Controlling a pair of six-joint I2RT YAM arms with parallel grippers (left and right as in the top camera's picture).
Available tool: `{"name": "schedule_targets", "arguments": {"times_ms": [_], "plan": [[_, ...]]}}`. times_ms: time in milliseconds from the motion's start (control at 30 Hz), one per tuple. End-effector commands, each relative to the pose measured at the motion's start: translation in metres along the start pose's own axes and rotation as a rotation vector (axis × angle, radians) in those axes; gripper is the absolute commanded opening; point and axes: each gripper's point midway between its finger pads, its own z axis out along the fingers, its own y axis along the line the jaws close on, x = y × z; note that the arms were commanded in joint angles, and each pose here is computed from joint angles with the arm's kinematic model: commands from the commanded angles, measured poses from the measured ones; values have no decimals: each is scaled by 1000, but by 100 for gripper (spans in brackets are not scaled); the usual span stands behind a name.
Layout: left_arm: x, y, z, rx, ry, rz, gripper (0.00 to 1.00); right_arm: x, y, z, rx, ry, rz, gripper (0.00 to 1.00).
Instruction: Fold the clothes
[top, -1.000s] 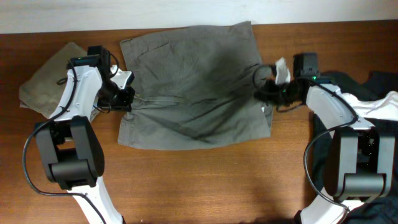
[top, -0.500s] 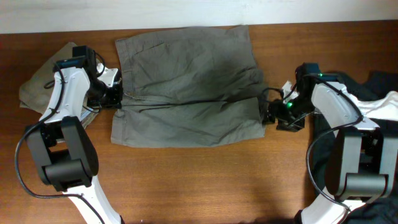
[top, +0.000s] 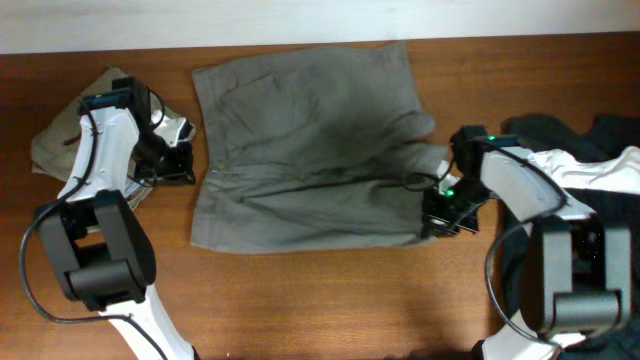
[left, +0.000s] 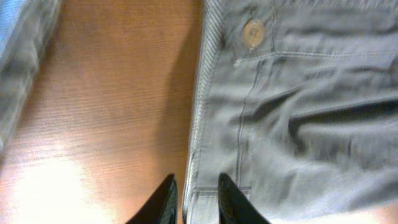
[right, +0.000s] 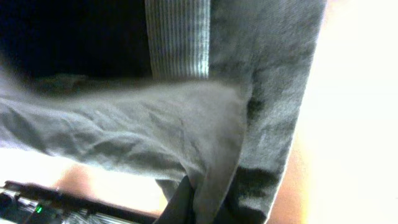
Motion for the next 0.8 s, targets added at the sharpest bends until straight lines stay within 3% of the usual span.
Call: {"name": "schedule_targets", "arguments": {"times_ms": [0,133,200,300,400,467,567,767], "plan": [[22,-17,-27,54,31,-10,25,9,-5,-19,30,-9,21,4],[44,-32,-4,164,107,-38,27,1,0,-17,25,-46,-10,4],[40,-44,7,238,73,0,29,-2,1,-17,23,-56,-14,4],[53,-54,27,248,114,36,31,-2,1,-17,23,-55,-14,4],[17,-54,37,218,-33,108,31,-4,1,-17,22,-63,-17,4],[-16,-55,37,178,-165,174,37,-3,1,-17,22,-62,-18,4],[-38,-48,37,87,-243,213,38,-3,1,-17,22,-62,-21,4],[-38,-38,60,59,-199,204,37,-4,1,-17,22,-62,-21,4]]}}
